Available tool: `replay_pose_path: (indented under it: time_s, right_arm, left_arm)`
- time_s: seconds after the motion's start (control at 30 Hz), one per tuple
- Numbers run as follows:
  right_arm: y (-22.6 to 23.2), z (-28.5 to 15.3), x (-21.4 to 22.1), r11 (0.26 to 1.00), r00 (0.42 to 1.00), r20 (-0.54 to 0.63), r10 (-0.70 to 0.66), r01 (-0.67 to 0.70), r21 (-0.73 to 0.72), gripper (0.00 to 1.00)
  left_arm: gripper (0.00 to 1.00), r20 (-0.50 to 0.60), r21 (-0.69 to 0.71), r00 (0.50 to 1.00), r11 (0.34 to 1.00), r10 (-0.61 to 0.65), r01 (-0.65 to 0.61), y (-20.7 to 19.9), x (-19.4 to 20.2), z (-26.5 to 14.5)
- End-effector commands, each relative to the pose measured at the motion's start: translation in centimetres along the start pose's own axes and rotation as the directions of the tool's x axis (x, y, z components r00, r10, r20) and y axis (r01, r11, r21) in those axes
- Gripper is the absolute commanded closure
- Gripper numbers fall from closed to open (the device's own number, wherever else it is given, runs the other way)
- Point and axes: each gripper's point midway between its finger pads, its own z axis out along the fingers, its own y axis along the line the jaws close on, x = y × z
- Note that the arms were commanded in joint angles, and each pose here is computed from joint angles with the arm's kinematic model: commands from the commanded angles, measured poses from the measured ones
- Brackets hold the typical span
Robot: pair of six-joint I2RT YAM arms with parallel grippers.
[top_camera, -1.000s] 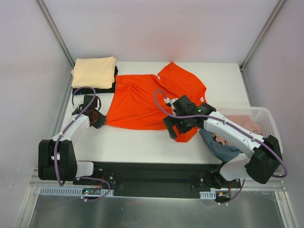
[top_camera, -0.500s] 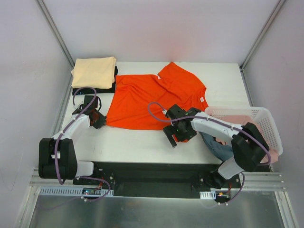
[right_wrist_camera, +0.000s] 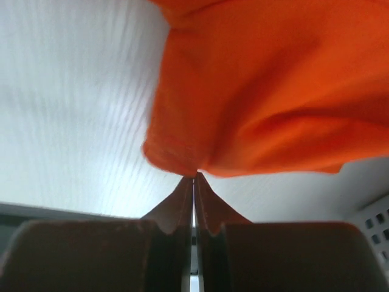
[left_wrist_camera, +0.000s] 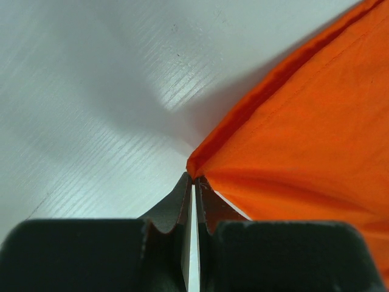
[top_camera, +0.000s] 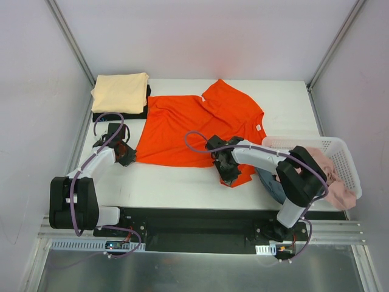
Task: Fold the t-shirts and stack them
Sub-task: Flatten out the tshirt
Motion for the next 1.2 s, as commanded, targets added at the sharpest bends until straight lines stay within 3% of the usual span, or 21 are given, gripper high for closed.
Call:
replay_pose_path:
  time_s: [0.0, 0.2, 0.3, 0.37, 0.4, 0.43, 0.5, 0.63, 0.83, 1.17]
  right_arm:
    - [2.2, -5.2, 1.2, 0.993, 0.997, 0.000, 0.073, -0.073, -0.092, 0.97]
    - [8.5, -9.5, 2.3, 0.885, 0.995, -0.077, 0.065, -0.093, -0.455, 0.96]
    - [7.7, -9.2, 1.7, 0.909, 0.999, -0.014, 0.041, -0.043, -0.414, 0.95]
    - [6.0, -9.1, 1.1, 0.945, 0.999, 0.053, 0.007, 0.011, -0.327, 0.80]
    - [5.2, -9.2, 1.6, 0.955, 0.999, 0.041, -0.016, 0.027, -0.294, 0.41]
    - [4.0, -9.0, 1.5, 0.973, 0.998, 0.051, -0.021, 0.032, -0.227, 0.25]
    - [2.6, -8.8, 2.1, 0.986, 0.999, 0.043, -0.022, 0.029, -0.162, 0.18]
    - [3.2, -9.1, 3.1, 0.970, 0.994, 0.096, -0.061, 0.081, -0.227, 0.17]
    - [6.3, -7.0, 4.3, 0.902, 0.928, 0.190, -0.320, 0.360, -0.240, 0.20]
    - [7.1, -2.0, 3.6, 0.913, 0.927, 0.087, -0.366, 0.375, -0.158, 0.33]
  left_arm:
    - [1.00, 0.010, 0.000, 1.000, 1.000, 0.020, -0.020, 0.2, -0.4, -0.5]
    - [1.00, 0.022, 0.008, 0.999, 1.000, 0.027, -0.028, 0.1, -0.6, -0.8]
    - [1.00, 0.024, 0.006, 0.999, 0.999, 0.032, -0.032, 0.3, -0.5, -0.8]
    - [1.00, 0.029, 0.010, 0.999, 0.999, 0.037, -0.038, 0.3, -0.5, -0.9]
    - [1.00, 0.030, 0.011, 0.999, 0.999, 0.040, -0.041, 0.3, -0.5, -1.0]
    - [1.00, 0.029, 0.009, 0.999, 0.999, 0.044, -0.044, 0.4, -0.5, -1.0]
    - [1.00, 0.034, 0.017, 0.999, 0.999, 0.043, -0.043, 0.3, -0.6, -1.1]
    - [1.00, 0.037, 0.023, 0.998, 0.999, 0.041, -0.042, 0.3, -0.6, -1.3]
    - [1.00, 0.035, 0.015, 0.998, 0.999, 0.043, -0.043, 0.5, -0.5, -1.1]
    - [1.00, 0.034, 0.021, 0.999, 0.999, 0.039, -0.040, 0.4, -0.4, -1.2]
